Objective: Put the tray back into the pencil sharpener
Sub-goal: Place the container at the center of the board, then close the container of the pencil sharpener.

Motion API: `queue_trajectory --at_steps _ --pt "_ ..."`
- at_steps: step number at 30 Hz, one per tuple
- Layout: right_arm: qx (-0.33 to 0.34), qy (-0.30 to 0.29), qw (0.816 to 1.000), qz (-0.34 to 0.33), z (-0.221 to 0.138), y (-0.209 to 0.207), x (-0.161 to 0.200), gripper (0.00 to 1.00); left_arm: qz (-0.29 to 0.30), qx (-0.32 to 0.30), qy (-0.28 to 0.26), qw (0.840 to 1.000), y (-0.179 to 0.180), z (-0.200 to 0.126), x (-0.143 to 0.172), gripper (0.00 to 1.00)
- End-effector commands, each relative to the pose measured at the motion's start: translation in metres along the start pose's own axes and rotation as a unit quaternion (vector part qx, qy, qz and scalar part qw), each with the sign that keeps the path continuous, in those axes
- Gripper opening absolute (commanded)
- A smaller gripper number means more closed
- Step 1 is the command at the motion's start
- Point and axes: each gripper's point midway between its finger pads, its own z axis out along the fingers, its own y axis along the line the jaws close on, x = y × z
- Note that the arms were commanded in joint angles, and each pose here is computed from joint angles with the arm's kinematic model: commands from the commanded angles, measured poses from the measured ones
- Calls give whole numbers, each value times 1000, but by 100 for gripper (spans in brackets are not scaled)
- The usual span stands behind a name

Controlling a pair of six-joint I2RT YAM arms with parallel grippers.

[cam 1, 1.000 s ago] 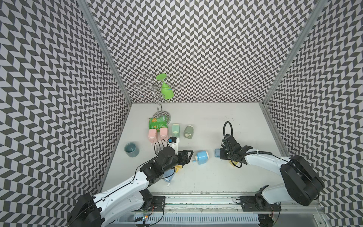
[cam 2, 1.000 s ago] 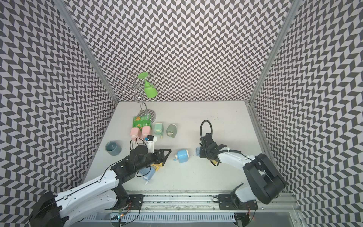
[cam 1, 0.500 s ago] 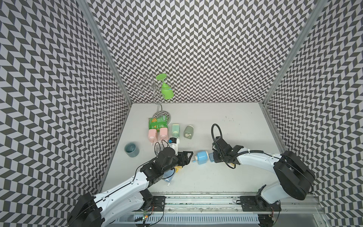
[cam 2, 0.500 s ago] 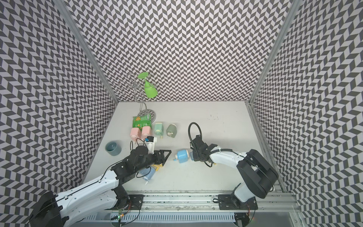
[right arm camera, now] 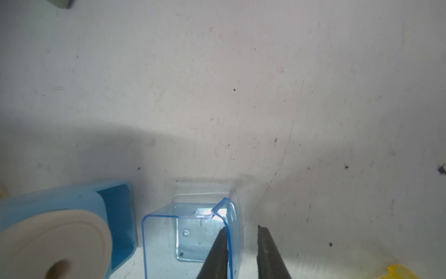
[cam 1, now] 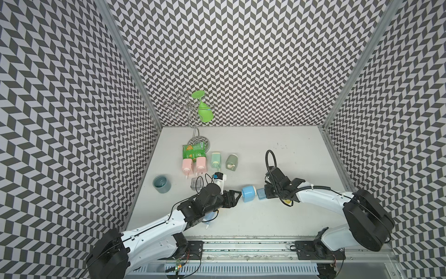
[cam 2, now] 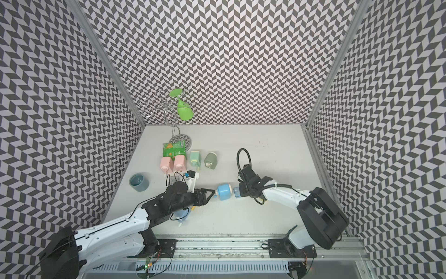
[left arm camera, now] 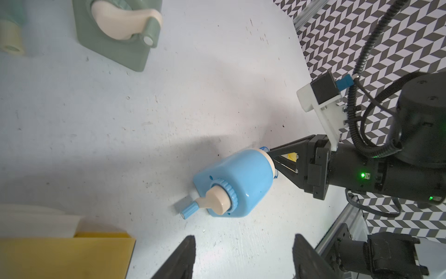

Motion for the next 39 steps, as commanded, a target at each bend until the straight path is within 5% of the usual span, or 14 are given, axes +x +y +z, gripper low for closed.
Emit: queue_trajectory --at_steps 1,39 --pt "-42 -8 999 -3 2 16 -5 22 -2 14 -3 1000 -7 6 1 63" --pt "-113 9 992 45 7 50 -12 12 14 21 23 999 -13 36 8 53"
